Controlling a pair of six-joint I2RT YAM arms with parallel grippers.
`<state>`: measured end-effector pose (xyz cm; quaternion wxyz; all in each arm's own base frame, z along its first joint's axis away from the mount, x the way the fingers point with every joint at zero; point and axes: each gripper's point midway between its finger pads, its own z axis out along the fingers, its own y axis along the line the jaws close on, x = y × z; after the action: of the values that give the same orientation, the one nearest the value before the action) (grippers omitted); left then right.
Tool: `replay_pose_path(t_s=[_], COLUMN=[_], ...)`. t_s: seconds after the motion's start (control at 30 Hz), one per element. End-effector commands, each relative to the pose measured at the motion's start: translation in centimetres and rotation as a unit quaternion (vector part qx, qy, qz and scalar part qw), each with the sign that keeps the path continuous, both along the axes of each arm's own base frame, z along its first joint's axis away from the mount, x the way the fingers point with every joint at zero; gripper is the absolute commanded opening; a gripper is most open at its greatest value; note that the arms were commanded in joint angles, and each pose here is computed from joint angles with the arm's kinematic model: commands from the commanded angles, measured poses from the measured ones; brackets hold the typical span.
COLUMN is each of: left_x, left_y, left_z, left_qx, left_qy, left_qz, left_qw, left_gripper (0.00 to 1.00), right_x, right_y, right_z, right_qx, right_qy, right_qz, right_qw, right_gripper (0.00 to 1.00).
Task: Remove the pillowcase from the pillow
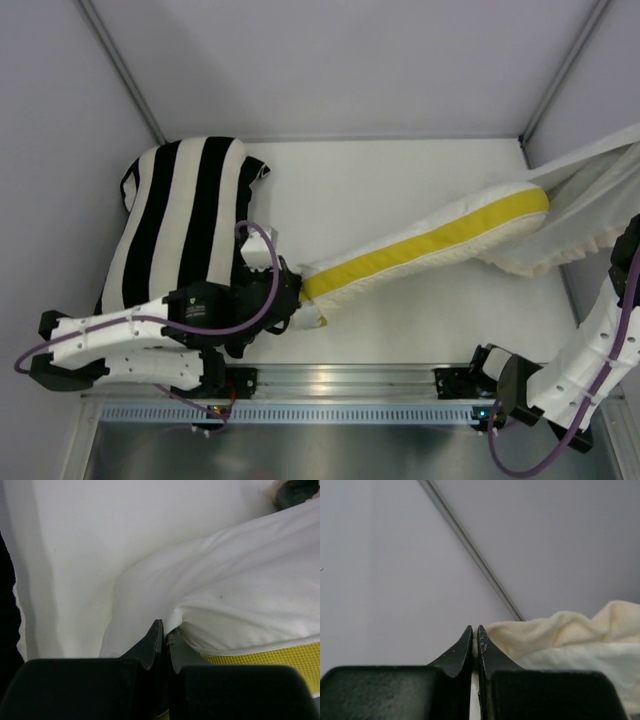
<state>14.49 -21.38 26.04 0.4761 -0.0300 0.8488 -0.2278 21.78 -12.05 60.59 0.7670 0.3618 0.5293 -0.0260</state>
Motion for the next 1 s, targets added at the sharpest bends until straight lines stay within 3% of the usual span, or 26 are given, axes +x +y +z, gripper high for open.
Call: replay_pose_path(t_s=[0.0, 0.47, 0.73, 0.97], left_x=[1.8, 1.9, -0.6, -2.5], left_y=[0.0, -4.1, 0.6, 3.7], left_z=[1.9, -6.1, -17.0, -19.8], left_qx=[0.024, 0.145, 0.205, 0.193], left_qy=[-0.035, 0.032, 0.124, 0.166], left_qz=[0.039, 0.011, 0.062, 0.079], left_qw=[0.998, 0.989, 0.969, 0.964], left_gripper=[0.0, 0.0, 0.0, 0.0], right_x=[0.5, 2.3, 6.0, 7.3], right_y=[-0.6, 1.1, 0.0, -1.0], right_z=[1.6, 4.1, 3.1, 2.6], right_qx=[-0.019, 0.001, 0.027, 0.031], right_qy=[-0.019, -0.07, -0.062, -0.058], right_qz=[-0.005, 0.063, 0.087, 0.079], right_qw=[1.0, 0.996, 0.994, 0.995], right_gripper=[0.0, 0.0, 0.0, 0.0])
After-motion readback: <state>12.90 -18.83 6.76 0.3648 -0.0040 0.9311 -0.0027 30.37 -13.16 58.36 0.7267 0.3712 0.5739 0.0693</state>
